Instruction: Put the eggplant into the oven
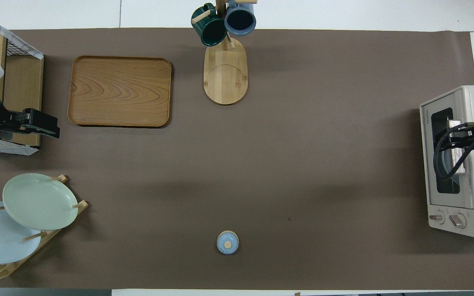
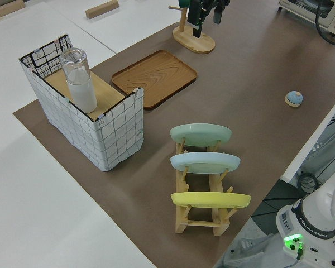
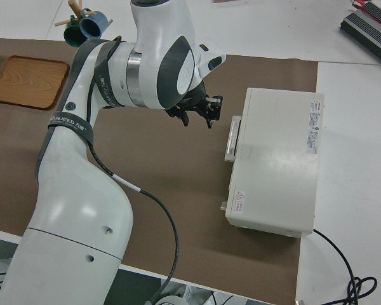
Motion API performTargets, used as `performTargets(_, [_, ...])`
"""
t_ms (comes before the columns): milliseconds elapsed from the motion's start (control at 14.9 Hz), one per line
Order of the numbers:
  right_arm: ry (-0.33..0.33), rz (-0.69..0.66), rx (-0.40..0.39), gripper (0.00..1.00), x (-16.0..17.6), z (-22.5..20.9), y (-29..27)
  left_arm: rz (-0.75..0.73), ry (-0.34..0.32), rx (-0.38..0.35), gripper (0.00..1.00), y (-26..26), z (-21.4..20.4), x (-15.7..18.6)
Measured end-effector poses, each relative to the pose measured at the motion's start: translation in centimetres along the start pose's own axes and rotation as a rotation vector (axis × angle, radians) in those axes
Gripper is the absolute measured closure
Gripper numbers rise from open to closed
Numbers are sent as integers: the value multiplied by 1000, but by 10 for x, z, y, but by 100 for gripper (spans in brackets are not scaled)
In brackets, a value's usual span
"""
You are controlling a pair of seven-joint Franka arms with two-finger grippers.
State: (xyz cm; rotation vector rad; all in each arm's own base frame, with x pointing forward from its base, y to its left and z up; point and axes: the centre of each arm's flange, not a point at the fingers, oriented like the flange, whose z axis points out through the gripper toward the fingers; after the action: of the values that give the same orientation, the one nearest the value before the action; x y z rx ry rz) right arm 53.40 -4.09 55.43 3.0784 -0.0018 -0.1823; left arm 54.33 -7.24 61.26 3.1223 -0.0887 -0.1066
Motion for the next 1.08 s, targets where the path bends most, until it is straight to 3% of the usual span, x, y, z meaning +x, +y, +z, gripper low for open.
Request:
performTargets(202, [3,-11,7,1,1,-1,-7,0,0,0,0,0,0,0])
performTargets(538, [41,-5,9,0,14,-34,-4,0,0,0,0,0,0,0])
performTargets(1075, [18,-9,9,0,18,-46,-6,0,0,0,0,0,0,0])
